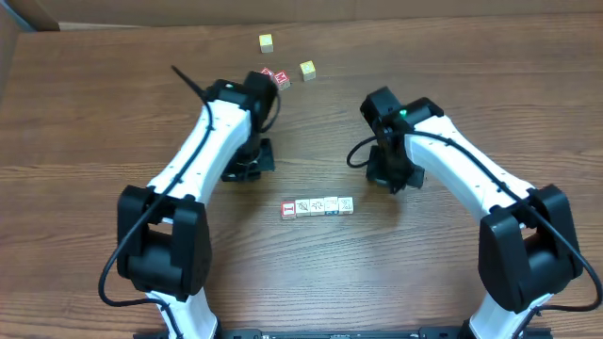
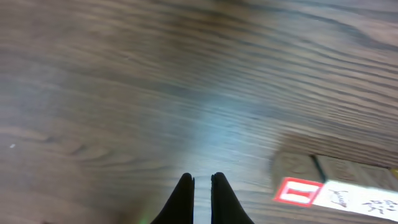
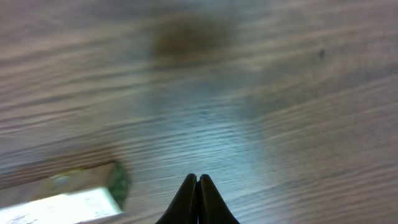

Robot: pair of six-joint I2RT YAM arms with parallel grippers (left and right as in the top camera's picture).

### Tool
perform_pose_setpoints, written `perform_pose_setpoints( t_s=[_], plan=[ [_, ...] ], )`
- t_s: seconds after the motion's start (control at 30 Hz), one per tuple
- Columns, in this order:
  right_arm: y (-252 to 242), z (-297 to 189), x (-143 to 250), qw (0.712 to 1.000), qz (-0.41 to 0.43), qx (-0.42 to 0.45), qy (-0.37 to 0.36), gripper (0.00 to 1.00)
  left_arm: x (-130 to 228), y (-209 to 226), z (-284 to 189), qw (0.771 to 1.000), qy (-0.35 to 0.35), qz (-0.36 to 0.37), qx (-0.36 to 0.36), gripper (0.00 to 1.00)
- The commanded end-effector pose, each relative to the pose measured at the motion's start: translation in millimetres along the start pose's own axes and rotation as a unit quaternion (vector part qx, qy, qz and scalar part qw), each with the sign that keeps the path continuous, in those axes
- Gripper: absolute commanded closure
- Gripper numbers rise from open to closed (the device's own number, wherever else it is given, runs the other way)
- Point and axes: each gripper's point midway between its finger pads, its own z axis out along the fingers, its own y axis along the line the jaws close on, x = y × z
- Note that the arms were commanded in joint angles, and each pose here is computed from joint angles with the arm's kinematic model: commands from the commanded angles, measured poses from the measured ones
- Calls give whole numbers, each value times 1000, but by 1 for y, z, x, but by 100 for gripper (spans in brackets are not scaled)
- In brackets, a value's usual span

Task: Flip 5 blocks
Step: 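Lower both grippers to the row's two ends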

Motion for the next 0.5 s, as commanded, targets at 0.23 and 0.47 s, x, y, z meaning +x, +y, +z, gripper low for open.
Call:
perform_pose_setpoints(
  t_s=[0.23, 0.47],
  plan=[
    [-3, 48, 30, 998, 35, -25, 44, 96, -5, -10, 21, 997, 11, 21, 71, 96],
    [1, 52, 26, 998, 34, -36, 32, 96, -20, -54, 27, 984, -26, 47, 170, 96]
  ],
)
